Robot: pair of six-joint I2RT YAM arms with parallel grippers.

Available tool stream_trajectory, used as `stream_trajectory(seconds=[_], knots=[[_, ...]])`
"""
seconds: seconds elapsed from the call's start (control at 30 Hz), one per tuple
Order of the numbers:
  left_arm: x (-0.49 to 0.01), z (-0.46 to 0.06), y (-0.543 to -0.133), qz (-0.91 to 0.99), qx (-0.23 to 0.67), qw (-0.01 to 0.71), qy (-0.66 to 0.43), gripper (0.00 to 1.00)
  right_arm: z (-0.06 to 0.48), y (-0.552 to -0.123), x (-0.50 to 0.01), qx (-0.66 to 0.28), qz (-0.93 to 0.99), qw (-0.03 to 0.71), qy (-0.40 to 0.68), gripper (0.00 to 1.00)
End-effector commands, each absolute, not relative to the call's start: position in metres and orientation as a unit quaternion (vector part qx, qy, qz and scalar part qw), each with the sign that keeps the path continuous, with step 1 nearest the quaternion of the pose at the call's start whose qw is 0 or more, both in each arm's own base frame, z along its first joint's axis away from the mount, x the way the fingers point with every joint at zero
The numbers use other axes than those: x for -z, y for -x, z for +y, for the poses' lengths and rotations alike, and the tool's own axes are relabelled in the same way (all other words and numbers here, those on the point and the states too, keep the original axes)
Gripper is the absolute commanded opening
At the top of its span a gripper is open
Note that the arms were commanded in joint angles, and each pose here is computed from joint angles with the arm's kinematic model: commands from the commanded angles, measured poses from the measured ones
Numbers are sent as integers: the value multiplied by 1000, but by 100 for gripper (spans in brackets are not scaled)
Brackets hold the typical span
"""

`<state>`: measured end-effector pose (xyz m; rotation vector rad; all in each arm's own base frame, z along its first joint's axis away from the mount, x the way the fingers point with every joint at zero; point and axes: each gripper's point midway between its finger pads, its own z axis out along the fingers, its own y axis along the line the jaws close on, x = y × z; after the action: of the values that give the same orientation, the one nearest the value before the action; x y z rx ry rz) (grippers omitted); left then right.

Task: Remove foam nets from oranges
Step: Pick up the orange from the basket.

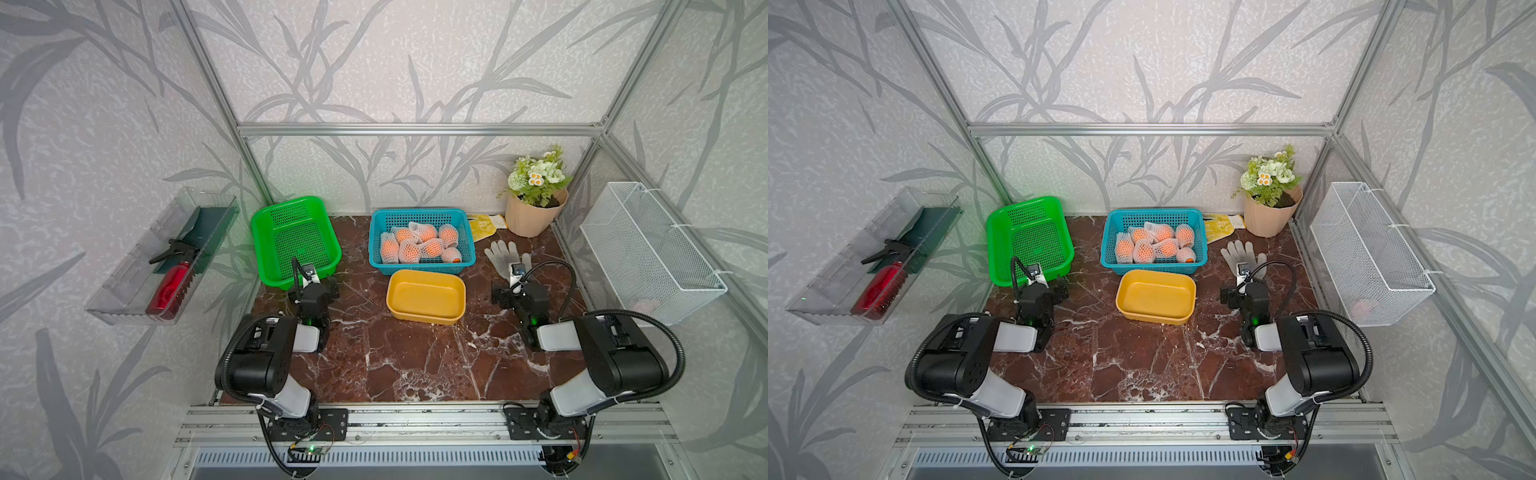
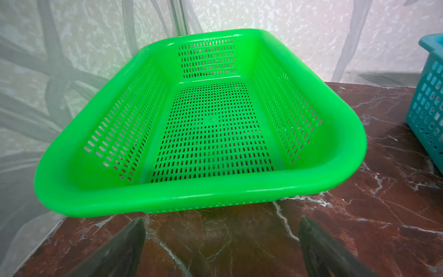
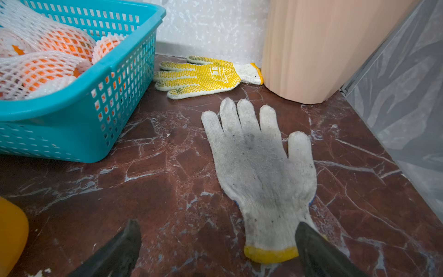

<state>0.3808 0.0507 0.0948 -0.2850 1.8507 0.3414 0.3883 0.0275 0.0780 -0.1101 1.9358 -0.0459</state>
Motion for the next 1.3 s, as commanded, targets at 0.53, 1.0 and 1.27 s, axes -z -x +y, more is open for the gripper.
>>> stream_trajectory(seconds=[0.53,1.0,1.27], knots=[[-103,54,-384,781,-157,592,125,99,30,-398,-93,19,806,589,50,99],[-103,54,-384,781,-157,592,125,99,31,-398,-93,19,806,589,51,99],[-162,31,-364,763,-140,624,89,99,26,-374,-131,37,800,599,32,99]])
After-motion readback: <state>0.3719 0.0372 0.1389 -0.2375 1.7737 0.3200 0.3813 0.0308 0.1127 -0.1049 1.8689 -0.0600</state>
